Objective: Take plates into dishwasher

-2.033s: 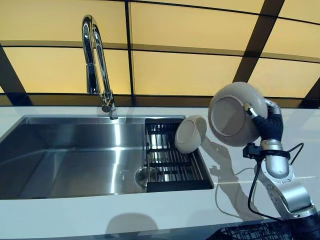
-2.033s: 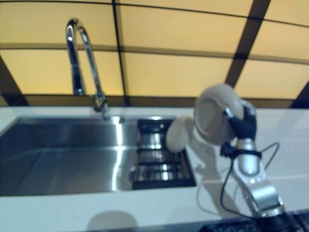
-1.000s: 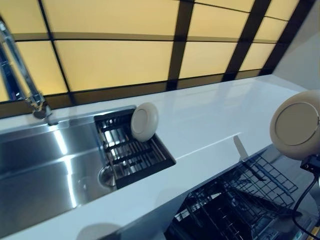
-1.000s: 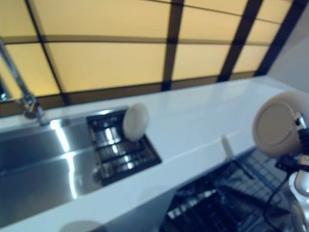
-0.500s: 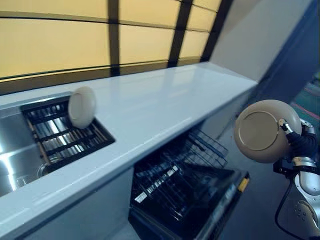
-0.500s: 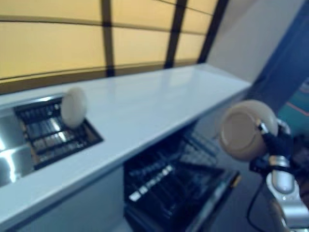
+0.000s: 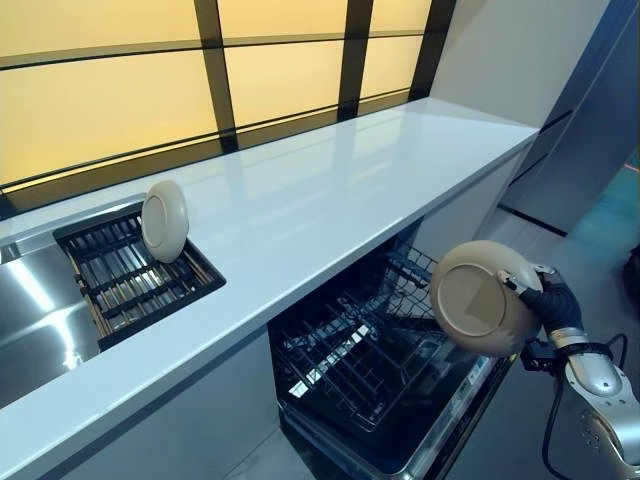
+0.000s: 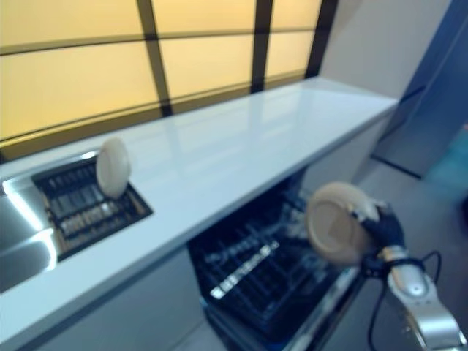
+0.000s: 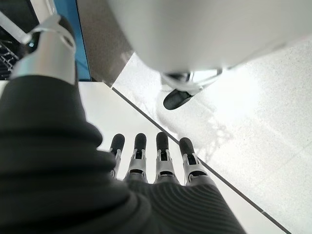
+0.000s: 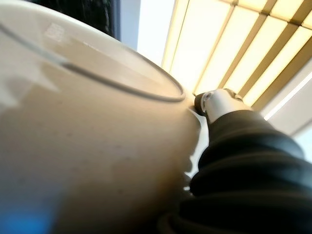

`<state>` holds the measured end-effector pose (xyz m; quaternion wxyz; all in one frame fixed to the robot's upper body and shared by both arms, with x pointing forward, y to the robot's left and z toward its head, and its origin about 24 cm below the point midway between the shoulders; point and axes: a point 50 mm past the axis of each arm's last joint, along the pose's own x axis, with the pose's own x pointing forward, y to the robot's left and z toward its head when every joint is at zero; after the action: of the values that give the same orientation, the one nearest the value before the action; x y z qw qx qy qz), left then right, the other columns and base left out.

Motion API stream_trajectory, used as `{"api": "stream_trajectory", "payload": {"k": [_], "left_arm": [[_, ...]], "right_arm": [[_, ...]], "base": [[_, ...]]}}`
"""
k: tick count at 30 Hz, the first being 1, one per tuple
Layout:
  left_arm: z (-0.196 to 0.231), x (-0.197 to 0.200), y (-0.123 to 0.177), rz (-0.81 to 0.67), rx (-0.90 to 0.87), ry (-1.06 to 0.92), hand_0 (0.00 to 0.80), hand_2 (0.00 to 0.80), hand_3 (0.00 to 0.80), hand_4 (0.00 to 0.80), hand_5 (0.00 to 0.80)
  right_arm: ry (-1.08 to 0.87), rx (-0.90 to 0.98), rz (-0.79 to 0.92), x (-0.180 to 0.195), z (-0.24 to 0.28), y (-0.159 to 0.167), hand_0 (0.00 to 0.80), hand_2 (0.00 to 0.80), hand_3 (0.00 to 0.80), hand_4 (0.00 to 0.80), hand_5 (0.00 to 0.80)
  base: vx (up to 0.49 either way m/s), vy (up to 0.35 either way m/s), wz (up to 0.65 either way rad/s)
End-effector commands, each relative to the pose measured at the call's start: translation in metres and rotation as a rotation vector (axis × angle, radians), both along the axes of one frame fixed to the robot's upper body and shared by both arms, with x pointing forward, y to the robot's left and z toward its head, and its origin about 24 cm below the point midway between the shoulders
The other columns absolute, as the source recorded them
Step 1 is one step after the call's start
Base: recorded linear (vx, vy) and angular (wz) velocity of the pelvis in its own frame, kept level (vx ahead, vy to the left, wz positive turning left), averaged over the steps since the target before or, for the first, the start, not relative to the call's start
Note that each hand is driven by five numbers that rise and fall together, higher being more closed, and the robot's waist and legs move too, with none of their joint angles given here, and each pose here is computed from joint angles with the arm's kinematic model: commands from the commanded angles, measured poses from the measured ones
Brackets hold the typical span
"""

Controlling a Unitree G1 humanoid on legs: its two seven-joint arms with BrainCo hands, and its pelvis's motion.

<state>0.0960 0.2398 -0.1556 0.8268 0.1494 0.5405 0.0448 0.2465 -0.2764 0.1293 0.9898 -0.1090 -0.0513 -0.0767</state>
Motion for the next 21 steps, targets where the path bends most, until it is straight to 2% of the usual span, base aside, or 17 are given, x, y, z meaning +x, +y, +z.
{"api": "stream_trajectory", "payload": {"k": [1, 5, 14, 21], "left_arm": [[0.009, 0.02, 0.013, -0.01, 0.03, -0.065, 0.0, 0.0, 0.0, 0.0, 0.0], [0.01, 0.024, 0.011, -0.021, 0.023, -0.074, 0.0, 0.0, 0.0, 0.0, 0.0], [0.009, 0.027, 0.003, -0.026, 0.004, -0.083, 0.0, 0.0, 0.0, 0.0, 0.0], [0.009, 0.032, -0.01, -0.031, -0.015, -0.097, 0.0, 0.0, 0.0, 0.0, 0.0]], "right_arm": [[-0.096, -0.04, 0.069, 0.008, 0.017, 0.012, 0.8, 0.8, 0.8, 0.8, 0.8], [-0.054, -0.096, 0.107, 0.007, 0.007, 0.023, 0.8, 0.8, 0.8, 0.8, 0.8], [-0.002, -0.167, 0.078, 0.002, -0.02, 0.044, 0.8, 0.8, 0.8, 0.8, 0.8], [-0.027, -0.262, 0.066, -0.001, -0.033, 0.069, 0.8, 0.8, 0.8, 0.8, 0.8]], "base": [[-0.012, 0.01, 0.06], [-0.004, 0.003, 0.01], [0.001, 0.02, 0.0], [-0.001, 0.021, 0.0]]}}
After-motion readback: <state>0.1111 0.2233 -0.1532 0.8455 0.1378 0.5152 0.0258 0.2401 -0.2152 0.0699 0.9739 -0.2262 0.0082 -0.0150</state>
